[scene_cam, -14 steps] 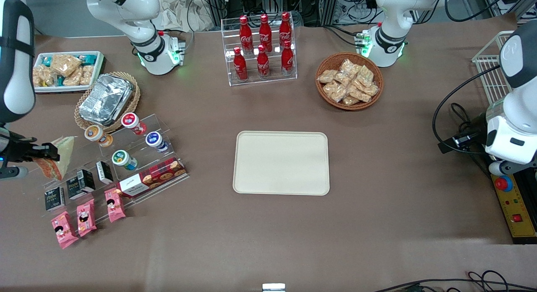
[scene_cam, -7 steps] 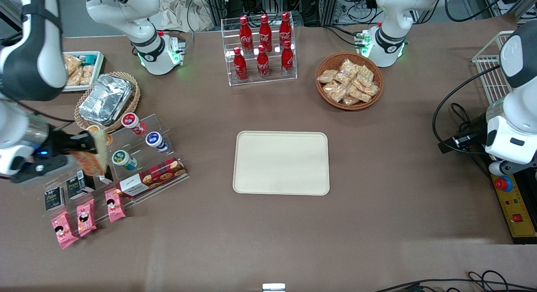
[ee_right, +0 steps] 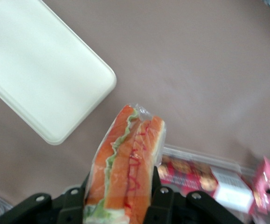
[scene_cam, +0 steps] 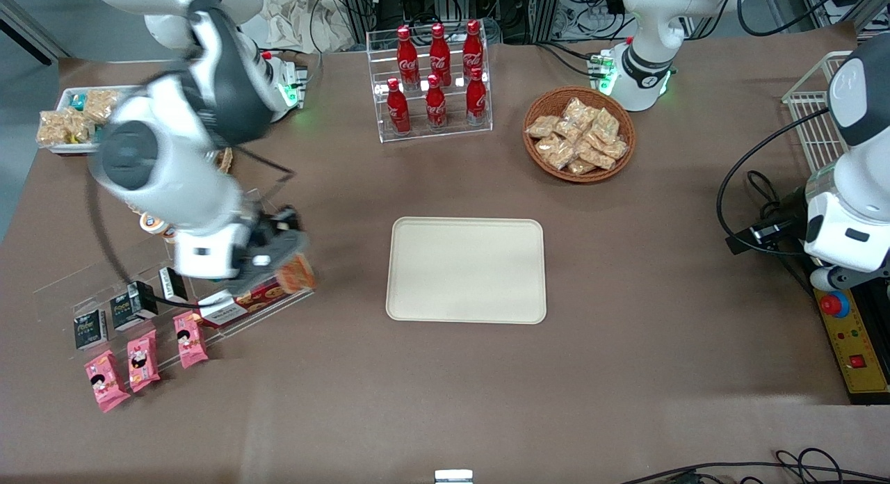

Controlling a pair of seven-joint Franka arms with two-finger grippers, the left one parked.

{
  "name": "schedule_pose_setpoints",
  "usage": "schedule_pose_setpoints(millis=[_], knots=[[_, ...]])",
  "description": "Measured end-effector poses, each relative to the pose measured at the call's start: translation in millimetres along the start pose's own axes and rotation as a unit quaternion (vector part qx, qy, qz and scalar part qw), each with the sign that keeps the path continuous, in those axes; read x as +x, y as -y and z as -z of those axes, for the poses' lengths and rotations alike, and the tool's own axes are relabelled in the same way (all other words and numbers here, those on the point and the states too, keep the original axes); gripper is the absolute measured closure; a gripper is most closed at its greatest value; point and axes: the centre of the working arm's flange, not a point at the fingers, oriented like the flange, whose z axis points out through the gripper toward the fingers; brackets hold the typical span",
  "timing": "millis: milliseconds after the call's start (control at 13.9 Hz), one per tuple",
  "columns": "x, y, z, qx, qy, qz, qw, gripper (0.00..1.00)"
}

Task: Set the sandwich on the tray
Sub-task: 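Carry the sandwich over the cream tray with the right gripper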

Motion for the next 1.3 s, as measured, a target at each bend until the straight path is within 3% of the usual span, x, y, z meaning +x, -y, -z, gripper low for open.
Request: schedule_pose_setpoints(millis=[288,504,648,792,936,1080,1296], knots=[[61.9,83.9,-59.6,0.004,-0.035,0.088,0.9955,0.52],[83.4,125.7,-96.1,0.009,-0.056,0.169,0.984,0.53],[90.8,158.2,-123.7,0.006,-0.049,0.23,0.972,0.53],[97.3,179.5,-148.6,-0.021,-0.037,0.306,0.951,0.53],[103.2,185.6,-169.2,-0.041,-0.038,0.356,0.9329,0.53],[107.1,190.0,-184.9,-0.053,-0.042,0.376,0.924,0.52],[110.4,187.3,-209.3,-0.061,-0.048,0.382,0.9208,0.52]])
